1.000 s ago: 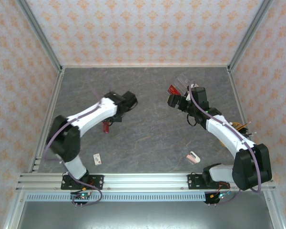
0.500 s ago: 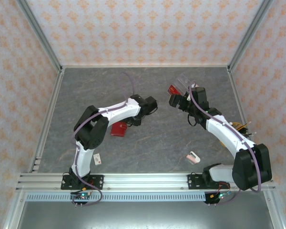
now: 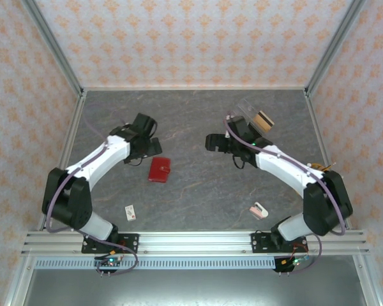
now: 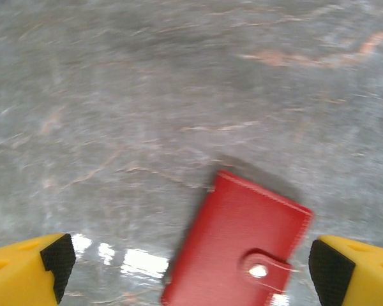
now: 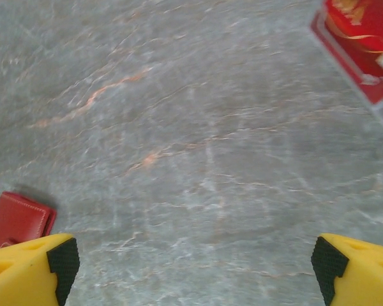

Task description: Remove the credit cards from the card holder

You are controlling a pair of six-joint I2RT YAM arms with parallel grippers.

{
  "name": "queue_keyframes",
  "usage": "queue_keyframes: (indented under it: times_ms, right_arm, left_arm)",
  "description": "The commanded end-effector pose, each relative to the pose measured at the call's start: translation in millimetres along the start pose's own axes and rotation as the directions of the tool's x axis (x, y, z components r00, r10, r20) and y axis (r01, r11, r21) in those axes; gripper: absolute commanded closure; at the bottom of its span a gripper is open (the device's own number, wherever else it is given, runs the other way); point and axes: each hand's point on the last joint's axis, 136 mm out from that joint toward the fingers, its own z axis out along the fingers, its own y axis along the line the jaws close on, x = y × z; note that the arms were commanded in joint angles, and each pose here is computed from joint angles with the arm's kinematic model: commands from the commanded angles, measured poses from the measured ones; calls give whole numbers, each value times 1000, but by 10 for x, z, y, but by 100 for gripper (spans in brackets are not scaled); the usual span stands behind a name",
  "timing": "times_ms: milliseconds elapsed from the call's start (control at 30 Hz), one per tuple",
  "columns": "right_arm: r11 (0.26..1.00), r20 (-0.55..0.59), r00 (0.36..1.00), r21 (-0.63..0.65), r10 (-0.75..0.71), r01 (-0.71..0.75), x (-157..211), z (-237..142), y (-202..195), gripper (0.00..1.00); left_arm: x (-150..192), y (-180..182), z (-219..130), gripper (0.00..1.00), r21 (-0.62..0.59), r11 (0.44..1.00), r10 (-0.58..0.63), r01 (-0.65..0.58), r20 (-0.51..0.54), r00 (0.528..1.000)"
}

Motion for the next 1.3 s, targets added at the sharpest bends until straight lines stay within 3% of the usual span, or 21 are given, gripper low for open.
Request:
queue_keyframes:
  times_ms: [0,200,300,400,567,900,1267]
  right_arm:
    - [995,-60,997,83,-48,53,149,119,154,5]
    - [996,-210,974,19,-81,87,559,526,895,8]
    - [993,-250,962,6,-112,117,702,692,1196,8]
    - [990,-274,953,19,-132,142,796,821,1383,0]
    - [980,-294,939,26,-180,196,940,968,1599,0]
    - [951,-411,886,116,-216,286,1126,1168,1490,2]
    - [836,-494,766,131,-410,532,1125,935,706,3]
  left_arm:
    - [-59,179,-37,1,83,987,-139,138,16,990]
    - [-19,589,-92,0,114,959,-264,260,25,964]
    - [18,735,-126,0,108,957,-274,269,34,961]
    - [47,846,-168,0,100,960,-268,262,46,962]
    - [99,986,-220,0,72,966,-251,246,57,966]
    - [138,899,-150,0,106,964,-248,245,12,969]
    - [200,666,-38,0,211,947,-234,244,-70,970]
